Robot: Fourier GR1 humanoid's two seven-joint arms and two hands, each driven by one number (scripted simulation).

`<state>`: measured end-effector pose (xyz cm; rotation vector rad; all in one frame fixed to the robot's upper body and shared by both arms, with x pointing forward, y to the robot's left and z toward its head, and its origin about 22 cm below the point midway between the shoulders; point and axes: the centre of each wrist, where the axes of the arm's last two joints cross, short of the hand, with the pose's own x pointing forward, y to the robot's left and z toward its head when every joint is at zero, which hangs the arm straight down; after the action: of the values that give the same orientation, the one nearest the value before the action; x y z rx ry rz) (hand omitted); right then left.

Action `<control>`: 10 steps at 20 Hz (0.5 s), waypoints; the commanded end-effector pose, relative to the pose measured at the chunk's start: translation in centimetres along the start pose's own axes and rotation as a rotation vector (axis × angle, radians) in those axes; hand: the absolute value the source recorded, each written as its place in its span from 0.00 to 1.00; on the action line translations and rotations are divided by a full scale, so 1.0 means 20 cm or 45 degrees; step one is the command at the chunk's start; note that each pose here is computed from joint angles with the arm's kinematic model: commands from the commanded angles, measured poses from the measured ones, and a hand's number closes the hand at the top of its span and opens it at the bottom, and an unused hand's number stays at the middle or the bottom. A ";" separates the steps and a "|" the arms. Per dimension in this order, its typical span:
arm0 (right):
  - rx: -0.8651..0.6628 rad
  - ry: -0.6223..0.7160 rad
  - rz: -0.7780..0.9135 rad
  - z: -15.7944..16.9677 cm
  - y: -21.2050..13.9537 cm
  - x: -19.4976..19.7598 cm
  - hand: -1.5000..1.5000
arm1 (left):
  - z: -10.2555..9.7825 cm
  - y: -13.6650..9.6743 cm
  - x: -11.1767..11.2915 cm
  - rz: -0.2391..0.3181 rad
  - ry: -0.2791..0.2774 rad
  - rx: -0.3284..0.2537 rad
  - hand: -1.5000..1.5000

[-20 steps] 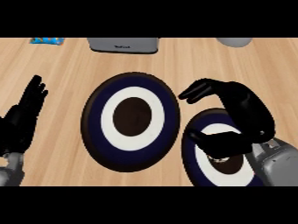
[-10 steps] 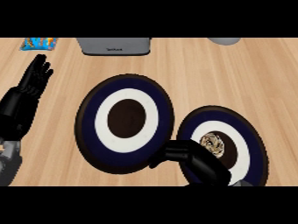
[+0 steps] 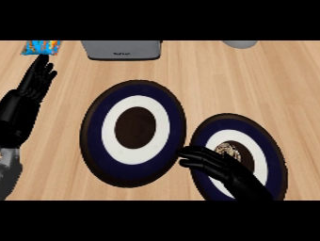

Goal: Pick the cupcake from the plate and place it in the plate

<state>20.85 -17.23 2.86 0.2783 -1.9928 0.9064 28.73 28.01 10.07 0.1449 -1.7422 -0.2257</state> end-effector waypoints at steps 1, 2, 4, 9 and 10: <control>0.091 0.085 0.276 0.02 -0.19 0.15 0.00 | 0.00 -0.01 -0.03 -0.018 0.021 0.014 0.50; 0.133 0.152 0.355 -0.03 -0.24 0.14 0.00 | -0.02 0.06 -0.03 -0.014 0.014 0.016 0.50; 0.198 0.296 0.489 -0.01 -0.28 0.17 0.00 | -0.01 0.05 0.02 -0.022 0.003 0.006 0.50; 0.434 0.591 0.776 -0.08 -0.38 0.31 0.00 | -0.03 0.05 0.04 -0.009 -0.007 -0.001 0.50; 0.492 0.614 0.829 -0.09 -0.43 0.38 0.00 | -0.03 0.04 0.02 0.000 0.012 -0.006 0.50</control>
<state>22.25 -20.58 10.64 -0.2107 -1.6347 1.4359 29.22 28.52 10.37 0.1513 -1.7387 -0.2294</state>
